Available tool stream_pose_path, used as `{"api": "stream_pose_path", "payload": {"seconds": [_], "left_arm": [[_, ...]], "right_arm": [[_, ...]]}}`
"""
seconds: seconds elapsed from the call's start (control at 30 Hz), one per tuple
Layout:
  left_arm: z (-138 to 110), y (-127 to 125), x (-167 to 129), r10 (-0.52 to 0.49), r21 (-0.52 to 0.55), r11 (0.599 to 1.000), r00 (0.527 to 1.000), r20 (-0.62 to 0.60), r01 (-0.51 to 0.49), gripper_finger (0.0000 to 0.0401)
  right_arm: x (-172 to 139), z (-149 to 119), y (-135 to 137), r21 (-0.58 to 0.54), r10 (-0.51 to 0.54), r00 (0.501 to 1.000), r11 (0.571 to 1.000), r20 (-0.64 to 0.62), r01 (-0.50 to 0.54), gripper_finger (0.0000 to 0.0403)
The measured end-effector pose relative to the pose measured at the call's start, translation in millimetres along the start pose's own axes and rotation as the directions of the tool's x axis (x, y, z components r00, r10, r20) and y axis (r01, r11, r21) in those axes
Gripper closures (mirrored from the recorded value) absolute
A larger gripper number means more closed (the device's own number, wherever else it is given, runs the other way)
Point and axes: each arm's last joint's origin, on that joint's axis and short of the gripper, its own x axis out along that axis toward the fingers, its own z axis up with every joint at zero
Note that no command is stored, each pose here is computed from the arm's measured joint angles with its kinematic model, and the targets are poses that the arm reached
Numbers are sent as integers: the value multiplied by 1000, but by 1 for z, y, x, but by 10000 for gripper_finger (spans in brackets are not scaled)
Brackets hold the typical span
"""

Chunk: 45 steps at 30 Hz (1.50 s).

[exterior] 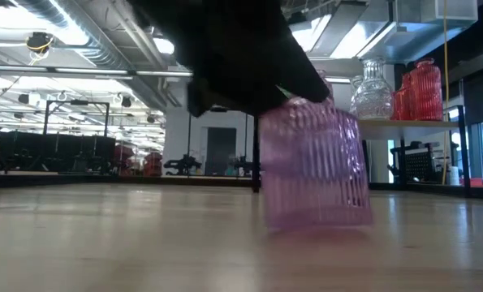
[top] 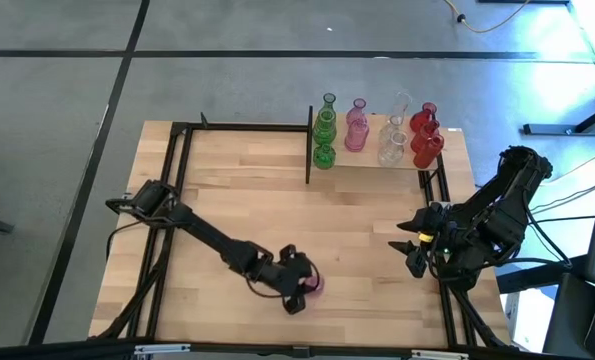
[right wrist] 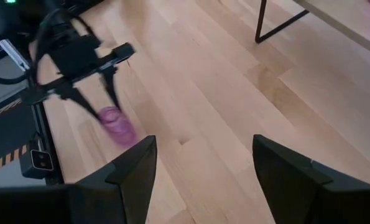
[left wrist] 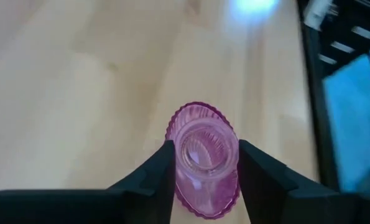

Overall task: Sort vases onto shelf
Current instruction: Put the pink vase on the shelf aligned with the other pink vases

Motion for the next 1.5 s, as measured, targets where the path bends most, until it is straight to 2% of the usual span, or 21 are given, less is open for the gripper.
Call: {"api": "stream_pose_path", "payload": {"seconds": [0.23, 0.5, 0.83, 1.0, 1.2, 1.4, 1.5], "left_arm": [[20, 23, 9, 49, 26, 998, 997, 64, -50, 269], [41, 38, 11, 83, 43, 995, 989, 125, -89, 270], [110, 27, -12, 64, 114, 989, 973, 223, -91, 270], [140, 22, -26, -24, 126, 992, 972, 234, -6, 270], [162, 22, -37, -166, 145, 980, 963, 211, 137, 270], [181, 19, -49, -282, 198, 951, 932, 228, 239, 270], [191, 12, -58, -357, 250, 923, 895, 266, 294, 270]], "right_arm": [[0, 0, 0, 31, 3, 1000, 1000, 0, -3, 160], [0, 0, 1, 36, 4, 1000, 999, 9, -4, 160], [3, -1, 5, 0, -2, 1000, 1000, 24, 2, 160], [3, 0, 16, -67, 87, 996, 994, 29, -85, 160], [-4, -9, 22, -129, 156, 988, 979, -19, -157, 148], [-2, -18, 23, -91, 213, 975, 972, -58, -218, 131], [3, -23, 27, -89, 240, 970, 966, -51, -243, 130]]}}
